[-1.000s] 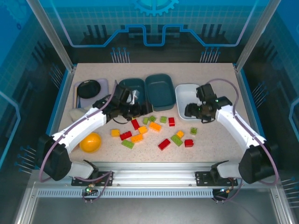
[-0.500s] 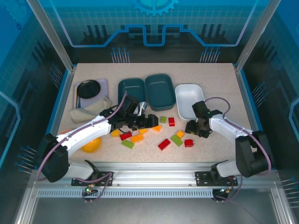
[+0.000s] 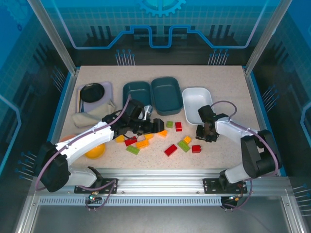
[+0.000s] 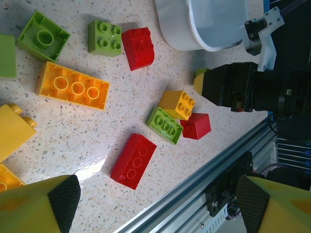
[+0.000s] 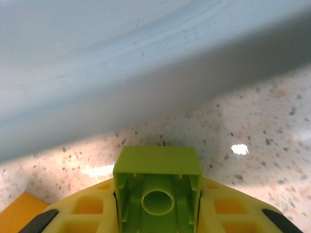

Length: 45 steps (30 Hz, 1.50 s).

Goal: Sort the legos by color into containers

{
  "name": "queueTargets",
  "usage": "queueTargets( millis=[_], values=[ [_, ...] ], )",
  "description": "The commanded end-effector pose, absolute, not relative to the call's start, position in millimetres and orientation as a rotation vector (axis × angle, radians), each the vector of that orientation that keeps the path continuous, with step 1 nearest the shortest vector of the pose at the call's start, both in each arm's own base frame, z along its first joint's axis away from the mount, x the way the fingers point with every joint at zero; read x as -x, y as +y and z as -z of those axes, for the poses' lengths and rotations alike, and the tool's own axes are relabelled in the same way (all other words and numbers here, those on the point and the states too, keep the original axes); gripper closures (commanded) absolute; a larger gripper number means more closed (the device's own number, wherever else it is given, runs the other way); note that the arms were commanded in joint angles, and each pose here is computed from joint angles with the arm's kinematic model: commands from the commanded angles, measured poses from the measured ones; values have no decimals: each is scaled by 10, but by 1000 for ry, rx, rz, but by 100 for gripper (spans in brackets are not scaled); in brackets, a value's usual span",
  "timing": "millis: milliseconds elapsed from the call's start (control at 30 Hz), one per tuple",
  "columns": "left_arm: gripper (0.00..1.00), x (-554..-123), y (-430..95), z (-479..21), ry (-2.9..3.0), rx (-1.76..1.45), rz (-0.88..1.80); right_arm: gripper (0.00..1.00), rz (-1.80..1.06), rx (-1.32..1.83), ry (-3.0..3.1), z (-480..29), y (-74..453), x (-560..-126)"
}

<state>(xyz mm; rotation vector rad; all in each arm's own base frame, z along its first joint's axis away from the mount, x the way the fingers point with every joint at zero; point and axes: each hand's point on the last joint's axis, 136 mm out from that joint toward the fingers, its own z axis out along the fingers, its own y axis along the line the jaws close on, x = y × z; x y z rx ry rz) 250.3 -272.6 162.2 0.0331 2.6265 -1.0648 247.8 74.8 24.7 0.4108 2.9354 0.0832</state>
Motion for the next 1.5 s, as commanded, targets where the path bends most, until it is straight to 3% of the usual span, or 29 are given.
queueTargets(
  millis=[0, 133, 267, 467, 633, 800, 1000, 1100, 1267, 1467],
  values=[
    [12, -2537, -2769, -1871, 2548, -29, 1110, 76, -58, -355, 2900, -546, 771, -2348],
    [12, -2657, -2823, -2140, 2488, -25, 1125, 76, -120, -313, 2814, -988, 854, -2394],
    [12, -2837, -2825, -2253, 2492, 25, 1062, 76, -149, -231, 2750, -1272, 957, -2821],
    [14, -3057, -2559, -2057, 2603, 255, 908, 72, -185, -273, 2860, -971, 964, -3572],
    [17, -2971, -2106, -1867, 2659, 484, 752, 67, -206, -305, 2954, -630, 951, -3929],
    [18, -2650, -1519, -1587, 2708, 756, 553, 43, -205, -272, 2971, -587, 973, -4048],
    [18, -2240, -877, -1099, 2805, 1074, 327, 32, -230, -73, 2774, -1233, 1257, -3963],
    [13, -2176, -763, -896, 2820, 1214, 294, 27, -299, 127, 2664, -1491, 1642, -3727],
    [11, -2338, -757, -720, 2712, 1483, 345, 26, -498, 363, 2604, -1510, 2201, -3158],
    [13, -2537, -779, -590, 2584, 1776, 310, 26, -666, 516, 2600, -1378, 2490, -2673]
  ],
)
